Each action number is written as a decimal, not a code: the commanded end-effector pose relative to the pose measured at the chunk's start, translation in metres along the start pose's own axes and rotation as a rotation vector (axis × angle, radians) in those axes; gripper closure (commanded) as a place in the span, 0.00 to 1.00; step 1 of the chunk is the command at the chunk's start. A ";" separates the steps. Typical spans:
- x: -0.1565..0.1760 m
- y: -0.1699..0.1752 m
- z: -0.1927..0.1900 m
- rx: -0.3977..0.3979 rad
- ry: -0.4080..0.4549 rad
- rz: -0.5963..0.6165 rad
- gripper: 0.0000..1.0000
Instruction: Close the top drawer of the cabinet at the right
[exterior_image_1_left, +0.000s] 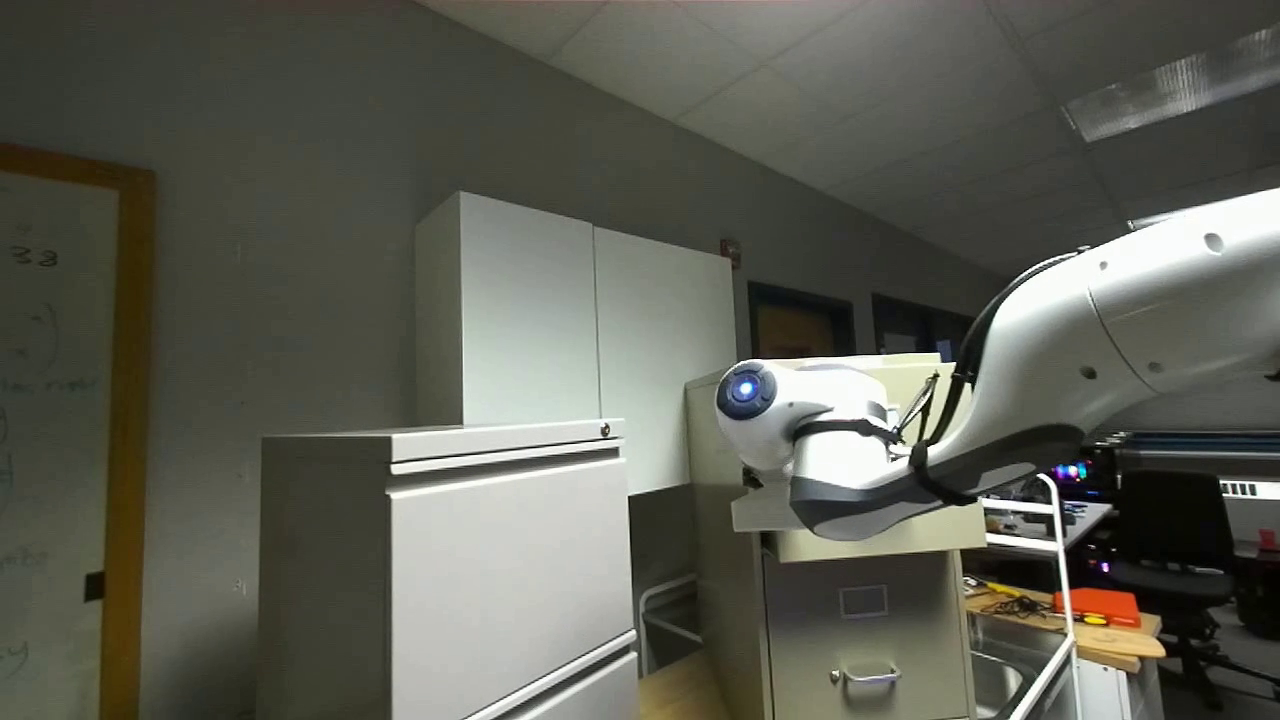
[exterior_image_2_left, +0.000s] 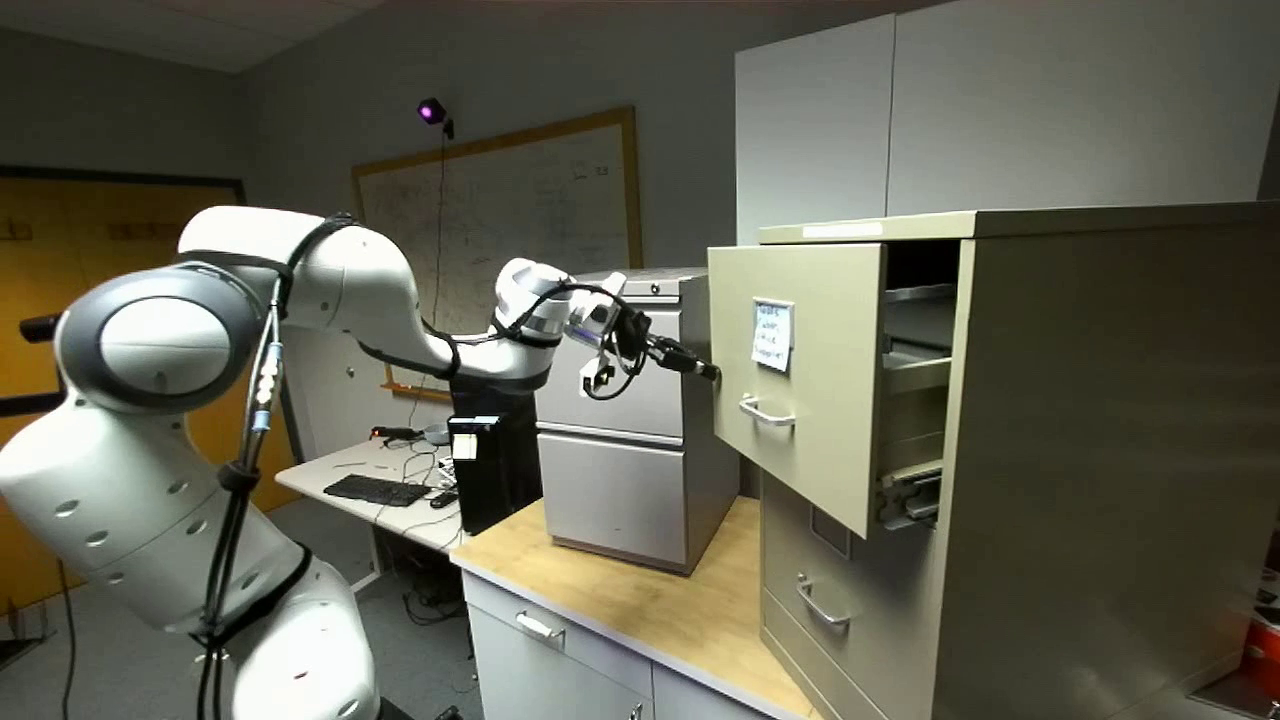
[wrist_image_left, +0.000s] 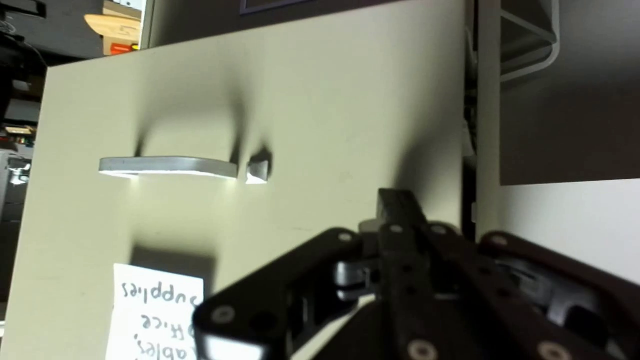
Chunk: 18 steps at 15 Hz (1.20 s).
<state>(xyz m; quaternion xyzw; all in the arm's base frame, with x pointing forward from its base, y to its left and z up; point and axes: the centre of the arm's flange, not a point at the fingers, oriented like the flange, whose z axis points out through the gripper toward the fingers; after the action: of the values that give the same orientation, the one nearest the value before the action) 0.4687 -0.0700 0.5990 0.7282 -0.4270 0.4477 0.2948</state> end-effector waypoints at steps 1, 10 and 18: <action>0.039 -0.055 0.038 0.023 0.008 0.007 1.00; 0.055 -0.101 0.076 -0.071 -0.030 -0.008 1.00; 0.064 -0.134 0.097 -0.152 -0.049 0.012 1.00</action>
<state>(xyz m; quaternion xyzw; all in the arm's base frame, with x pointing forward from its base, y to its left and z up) 0.5673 -0.1016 0.6052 0.6953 -0.4941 0.3766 0.3613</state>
